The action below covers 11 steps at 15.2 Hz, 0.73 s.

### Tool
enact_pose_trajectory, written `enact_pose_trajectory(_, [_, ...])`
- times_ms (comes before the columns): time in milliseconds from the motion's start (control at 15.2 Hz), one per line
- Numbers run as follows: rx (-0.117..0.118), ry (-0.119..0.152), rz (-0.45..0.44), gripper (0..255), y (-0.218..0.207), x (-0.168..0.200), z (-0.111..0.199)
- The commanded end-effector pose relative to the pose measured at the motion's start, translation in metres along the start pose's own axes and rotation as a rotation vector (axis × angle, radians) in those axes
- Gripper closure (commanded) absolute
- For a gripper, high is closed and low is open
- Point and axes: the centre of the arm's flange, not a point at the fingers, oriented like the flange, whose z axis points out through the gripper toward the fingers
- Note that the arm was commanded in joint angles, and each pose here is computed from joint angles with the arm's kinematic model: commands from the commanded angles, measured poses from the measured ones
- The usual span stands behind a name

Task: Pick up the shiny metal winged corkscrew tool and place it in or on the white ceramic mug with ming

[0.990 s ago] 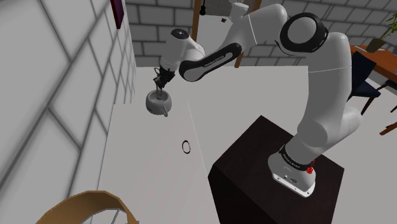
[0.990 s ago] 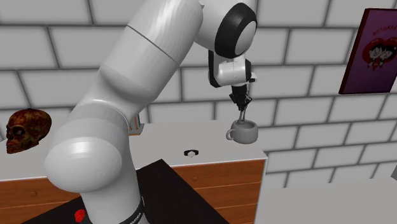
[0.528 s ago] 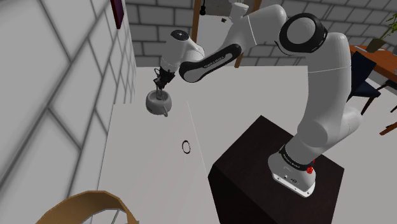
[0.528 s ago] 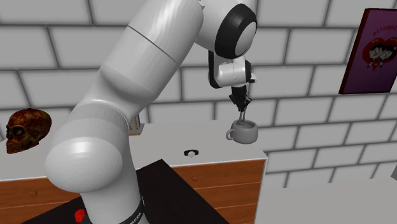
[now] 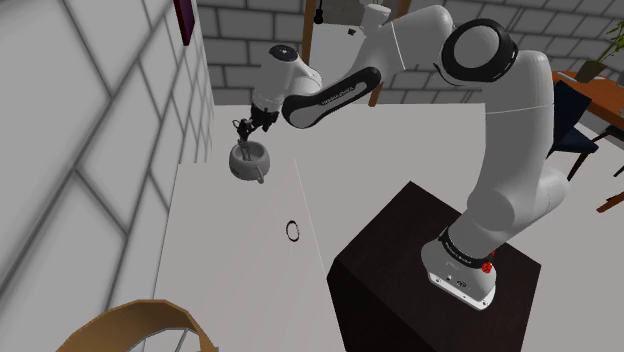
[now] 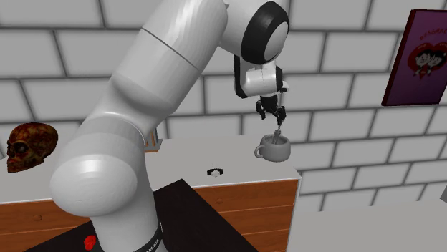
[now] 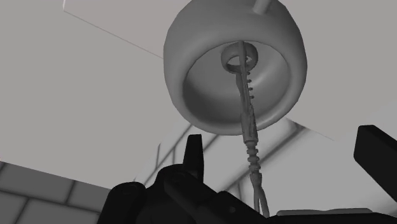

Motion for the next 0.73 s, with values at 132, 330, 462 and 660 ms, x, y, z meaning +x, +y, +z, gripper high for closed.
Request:
enact_pose_trajectory(132, [0.0, 0.0, 0.0, 0, 0.0, 0.0, -0.044])
enact_pose_trajectory(330, [0.0, 0.0, 0.0, 0, 0.0, 0.0, -0.044])
enact_pose_trajectory(462, [0.0, 0.0, 0.0, 0, 0.0, 0.0, -0.044])
enact_pose_trajectory(660, [0.0, 0.0, 0.0, 0, 0.0, 0.0, -0.044])
